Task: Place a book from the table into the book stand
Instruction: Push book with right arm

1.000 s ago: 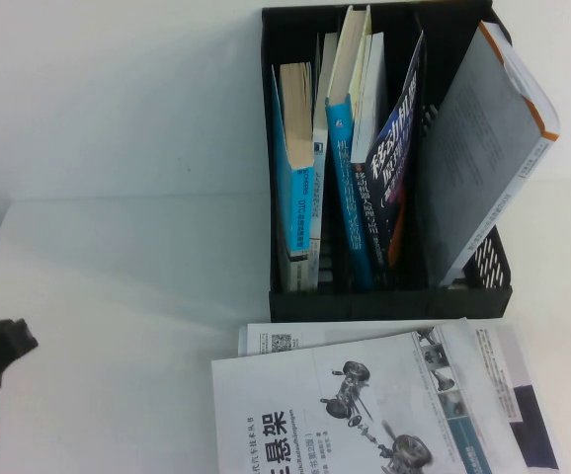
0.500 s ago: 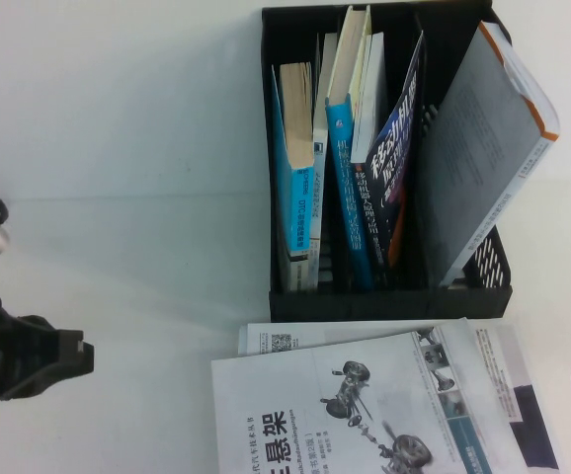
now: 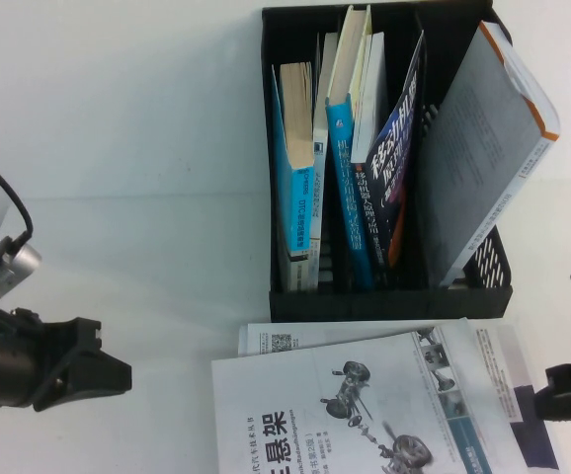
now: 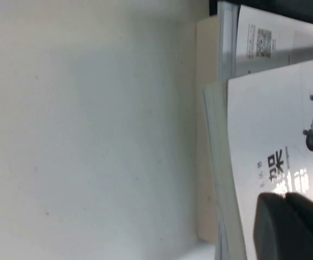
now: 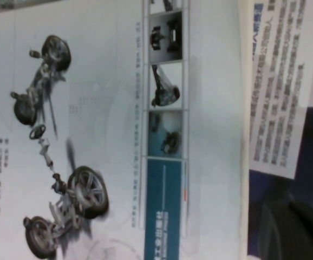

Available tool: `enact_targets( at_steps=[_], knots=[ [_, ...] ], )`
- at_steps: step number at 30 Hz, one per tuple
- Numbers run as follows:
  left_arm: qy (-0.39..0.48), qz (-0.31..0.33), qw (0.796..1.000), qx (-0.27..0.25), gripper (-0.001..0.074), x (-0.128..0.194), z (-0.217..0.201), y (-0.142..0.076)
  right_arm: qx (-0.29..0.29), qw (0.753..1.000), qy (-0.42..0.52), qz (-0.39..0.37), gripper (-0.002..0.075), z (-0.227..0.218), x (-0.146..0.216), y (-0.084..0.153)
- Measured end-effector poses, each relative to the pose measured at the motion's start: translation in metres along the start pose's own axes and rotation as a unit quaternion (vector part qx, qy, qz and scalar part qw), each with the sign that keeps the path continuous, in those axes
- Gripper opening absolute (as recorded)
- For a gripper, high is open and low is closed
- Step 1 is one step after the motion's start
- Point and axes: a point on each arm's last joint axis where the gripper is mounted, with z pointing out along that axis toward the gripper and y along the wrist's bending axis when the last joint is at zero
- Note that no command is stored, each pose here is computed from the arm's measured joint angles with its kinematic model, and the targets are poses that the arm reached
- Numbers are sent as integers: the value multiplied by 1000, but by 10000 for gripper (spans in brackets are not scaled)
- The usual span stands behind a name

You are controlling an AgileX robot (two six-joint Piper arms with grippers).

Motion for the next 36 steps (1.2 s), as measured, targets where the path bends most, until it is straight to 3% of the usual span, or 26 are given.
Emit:
enact_targets(
  at_steps=[11, 20, 28, 33, 36],
  knots=[
    [51, -36, 998, 17, -4, -1, 17, 12, -3, 998, 60, 24, -5, 42, -22, -15],
    [54, -24, 998, 14, -4, -2, 17, 13, -96, 990, 99, 42, -5, 69, -21, -9],
    [63, -21, 998, -15, -1, 0, 18, 18, -109, 987, 109, 33, -5, 74, -19, -2],
    [72, -11, 997, -34, 80, 1, 17, 22, -110, 987, 109, 31, -5, 74, -20, -2],
    [74, -11, 997, -35, 200, 2, 17, 22, -109, 987, 111, 28, -5, 74, -20, -2]
  ],
)
